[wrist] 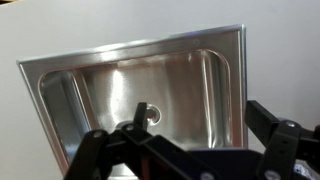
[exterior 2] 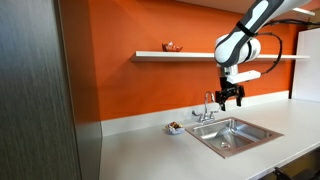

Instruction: Put the packet on the shelf

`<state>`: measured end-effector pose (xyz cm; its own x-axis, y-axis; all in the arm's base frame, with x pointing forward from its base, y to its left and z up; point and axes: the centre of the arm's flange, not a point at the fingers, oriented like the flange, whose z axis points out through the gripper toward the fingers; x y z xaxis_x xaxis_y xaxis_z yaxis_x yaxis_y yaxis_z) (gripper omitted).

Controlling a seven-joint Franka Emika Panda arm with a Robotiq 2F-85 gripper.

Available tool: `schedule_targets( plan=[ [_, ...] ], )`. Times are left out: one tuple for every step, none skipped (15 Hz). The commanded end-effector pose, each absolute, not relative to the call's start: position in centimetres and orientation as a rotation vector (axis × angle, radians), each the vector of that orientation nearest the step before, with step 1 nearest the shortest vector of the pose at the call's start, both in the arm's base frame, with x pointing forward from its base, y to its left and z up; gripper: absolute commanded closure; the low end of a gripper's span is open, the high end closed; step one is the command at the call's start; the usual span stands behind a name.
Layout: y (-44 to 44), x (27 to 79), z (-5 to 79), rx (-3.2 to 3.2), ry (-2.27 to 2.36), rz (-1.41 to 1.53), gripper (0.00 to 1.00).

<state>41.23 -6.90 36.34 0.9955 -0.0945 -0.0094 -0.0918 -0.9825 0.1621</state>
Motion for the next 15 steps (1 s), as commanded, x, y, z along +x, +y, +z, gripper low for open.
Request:
schedule_targets(
  plan=[
    [-6.5, 41.5, 36.3, 2.988, -0.151, -0.12, 0.0],
    [-6.4, 41.3, 36.2, 2.988, -0.157, -0.133, 0.0],
    [-6.3, 41.1, 36.0, 2.991, -0.159, -0.14, 0.0],
    [-6.2, 41.0, 36.0, 2.988, -0.168, -0.143, 0.0],
    [-5.9, 40.7, 36.1, 2.989, -0.179, -0.134, 0.0],
    [-5.7, 40.4, 36.2, 2.996, -0.181, -0.125, 0.0],
    [-5.4, 40.1, 36.3, 3.001, -0.187, -0.115, 0.0],
    [-5.0, 39.6, 36.4, 3.003, -0.199, -0.108, 0.0],
    [-4.5, 39.1, 36.4, 3.001, -0.208, -0.1, 0.0],
    [-4.1, 38.7, 36.4, 3.003, -0.208, -0.101, 0.0],
    [-3.7, 38.2, 36.4, 2.998, -0.215, -0.101, 0.0],
    [-3.5, 37.9, 36.4, 2.992, -0.224, -0.099, 0.0],
    [-3.3, 37.5, 36.2, 2.989, -0.233, -0.1, 0.0],
    [-3.2, 37.2, 36.2, 2.992, -0.244, -0.094, 0.0],
    [-3.2, 36.7, 36.2, 2.994, -0.241, -0.094, 0.0]
  ],
)
